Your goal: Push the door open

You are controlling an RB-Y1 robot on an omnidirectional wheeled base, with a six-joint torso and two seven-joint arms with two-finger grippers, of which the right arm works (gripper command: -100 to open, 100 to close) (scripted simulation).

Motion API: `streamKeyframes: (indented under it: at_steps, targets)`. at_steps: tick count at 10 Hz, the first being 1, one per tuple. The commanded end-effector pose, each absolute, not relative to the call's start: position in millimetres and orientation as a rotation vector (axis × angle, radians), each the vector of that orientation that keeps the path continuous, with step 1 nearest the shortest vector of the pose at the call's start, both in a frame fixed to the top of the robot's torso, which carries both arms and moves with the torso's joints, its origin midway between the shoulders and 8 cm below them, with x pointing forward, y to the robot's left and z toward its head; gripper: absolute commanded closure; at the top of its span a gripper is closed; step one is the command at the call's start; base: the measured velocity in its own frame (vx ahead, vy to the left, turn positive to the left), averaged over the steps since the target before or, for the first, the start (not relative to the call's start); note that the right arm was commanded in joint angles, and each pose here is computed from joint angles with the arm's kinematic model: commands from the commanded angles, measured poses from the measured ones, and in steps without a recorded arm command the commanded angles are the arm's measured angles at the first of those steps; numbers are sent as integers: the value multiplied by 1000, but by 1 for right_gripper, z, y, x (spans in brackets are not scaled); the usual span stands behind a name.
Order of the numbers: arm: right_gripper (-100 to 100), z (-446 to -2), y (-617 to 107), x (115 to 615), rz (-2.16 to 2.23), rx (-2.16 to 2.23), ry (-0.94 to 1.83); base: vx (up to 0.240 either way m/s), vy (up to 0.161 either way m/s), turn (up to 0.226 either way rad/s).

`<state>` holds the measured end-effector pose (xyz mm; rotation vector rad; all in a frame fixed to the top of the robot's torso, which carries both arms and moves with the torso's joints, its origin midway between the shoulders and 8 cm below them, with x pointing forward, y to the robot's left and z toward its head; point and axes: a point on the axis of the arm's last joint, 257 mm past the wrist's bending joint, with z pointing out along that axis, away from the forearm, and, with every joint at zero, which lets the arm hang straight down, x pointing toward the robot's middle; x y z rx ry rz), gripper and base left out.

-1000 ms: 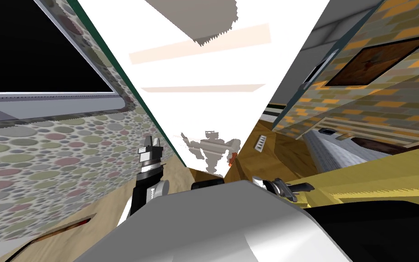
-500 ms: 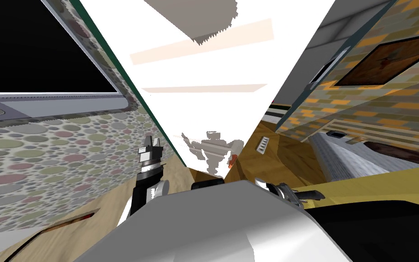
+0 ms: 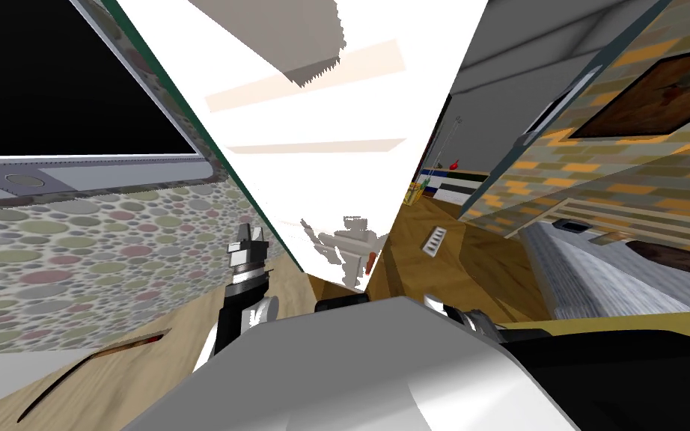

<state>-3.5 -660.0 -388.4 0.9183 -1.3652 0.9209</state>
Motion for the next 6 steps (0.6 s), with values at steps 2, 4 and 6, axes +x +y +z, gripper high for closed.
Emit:
streamKeyframes:
  at_steps: [2, 4, 6]
  targets:
    - [100, -390, -652, -35, 842, 838, -1400, -39, -156, 153]
    - [100, -391, -649, -44, 816, 813, -1411, -35, -169, 74]
    - [100, -393, -646, -50, 795, 798, -1426, -22, -139, 61]
